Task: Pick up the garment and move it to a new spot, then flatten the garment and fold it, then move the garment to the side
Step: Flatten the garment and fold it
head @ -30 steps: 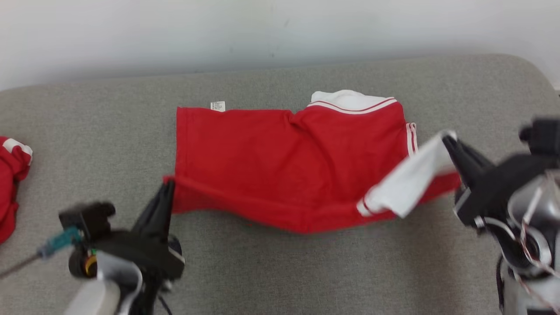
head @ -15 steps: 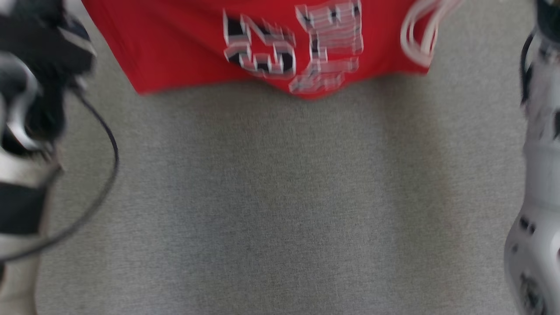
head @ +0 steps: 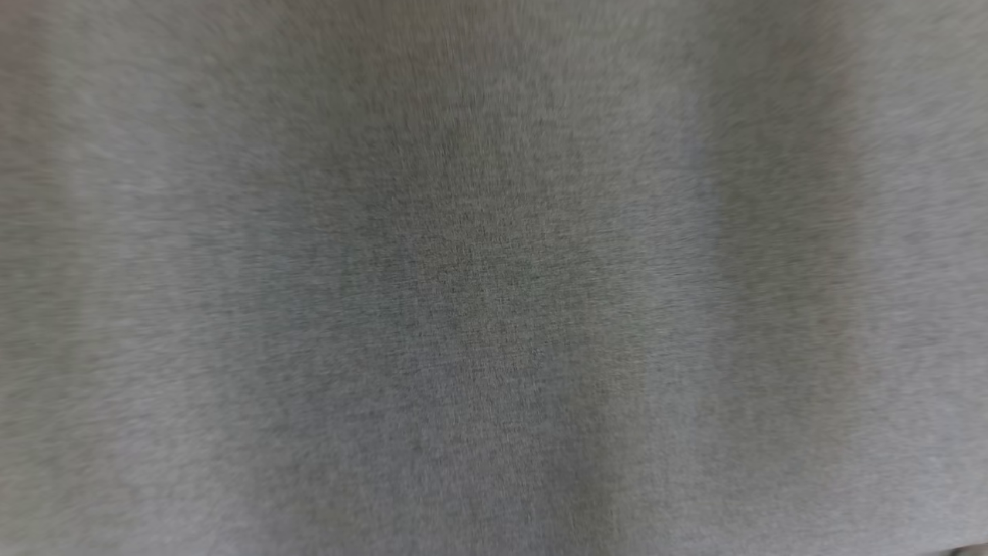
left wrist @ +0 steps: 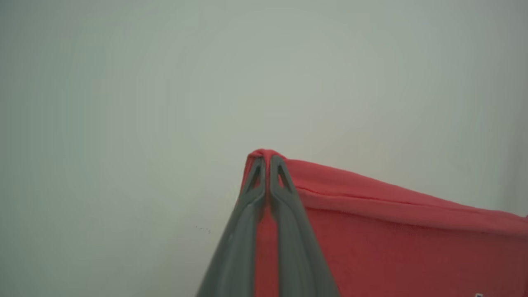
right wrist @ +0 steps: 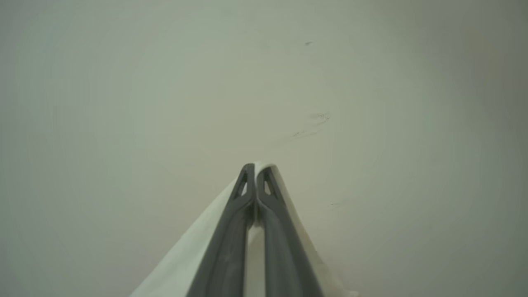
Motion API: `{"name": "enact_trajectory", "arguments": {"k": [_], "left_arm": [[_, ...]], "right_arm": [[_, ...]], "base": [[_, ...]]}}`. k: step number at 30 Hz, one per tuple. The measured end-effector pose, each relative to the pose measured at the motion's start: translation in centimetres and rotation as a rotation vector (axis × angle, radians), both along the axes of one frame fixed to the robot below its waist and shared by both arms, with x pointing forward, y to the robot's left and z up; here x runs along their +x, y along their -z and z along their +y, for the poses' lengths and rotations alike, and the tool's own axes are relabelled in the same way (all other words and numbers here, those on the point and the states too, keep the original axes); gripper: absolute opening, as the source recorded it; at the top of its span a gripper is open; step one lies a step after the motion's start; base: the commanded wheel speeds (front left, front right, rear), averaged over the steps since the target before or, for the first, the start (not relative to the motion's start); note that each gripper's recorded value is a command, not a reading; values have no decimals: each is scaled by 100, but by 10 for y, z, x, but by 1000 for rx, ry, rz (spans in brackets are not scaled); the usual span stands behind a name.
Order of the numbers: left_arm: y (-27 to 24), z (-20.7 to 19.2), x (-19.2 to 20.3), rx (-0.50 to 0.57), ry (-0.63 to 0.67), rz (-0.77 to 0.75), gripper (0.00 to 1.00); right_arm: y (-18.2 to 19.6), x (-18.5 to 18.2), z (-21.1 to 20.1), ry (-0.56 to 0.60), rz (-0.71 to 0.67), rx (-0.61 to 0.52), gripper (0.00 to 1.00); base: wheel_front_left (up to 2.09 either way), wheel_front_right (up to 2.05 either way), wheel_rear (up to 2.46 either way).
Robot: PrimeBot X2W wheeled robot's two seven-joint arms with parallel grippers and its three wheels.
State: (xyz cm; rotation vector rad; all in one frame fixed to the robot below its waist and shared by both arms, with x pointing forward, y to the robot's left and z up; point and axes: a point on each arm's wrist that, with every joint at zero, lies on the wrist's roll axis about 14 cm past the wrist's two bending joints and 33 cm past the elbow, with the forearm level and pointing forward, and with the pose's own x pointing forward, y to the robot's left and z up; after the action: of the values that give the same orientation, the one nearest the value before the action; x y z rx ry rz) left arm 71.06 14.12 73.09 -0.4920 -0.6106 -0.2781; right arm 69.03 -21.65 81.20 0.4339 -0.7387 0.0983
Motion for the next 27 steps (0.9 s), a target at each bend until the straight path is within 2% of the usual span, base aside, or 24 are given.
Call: {"name": "enact_trajectory", "arguments": {"k": [3, 9, 14, 17, 20, 27], "left_arm": [[12, -2, 15, 3, -7, -38, 0], [51, 6, 41, -5, -43, -45, 0], [134, 6, 63, 33, -38, 102, 0], [177, 10, 64, 42, -29, 179, 0], [190, 14, 59, 41, -20, 205, 0], [196, 7, 32, 71, 58, 279, 0]], "right_arm": [[3, 10, -5, 14, -82, 51, 0], [36, 36, 9, 17, -124, 35, 0], [120, 73, 34, -19, 54, -58, 0], [162, 82, 46, -60, 133, -74, 0], [177, 79, 50, -96, 167, -68, 0], [183, 57, 40, -166, 275, -52, 0]], "base": [[0, 0, 0], [0, 0, 0], [0, 0, 0], [0, 0, 0], [0, 0, 0], [0, 0, 0]]}}
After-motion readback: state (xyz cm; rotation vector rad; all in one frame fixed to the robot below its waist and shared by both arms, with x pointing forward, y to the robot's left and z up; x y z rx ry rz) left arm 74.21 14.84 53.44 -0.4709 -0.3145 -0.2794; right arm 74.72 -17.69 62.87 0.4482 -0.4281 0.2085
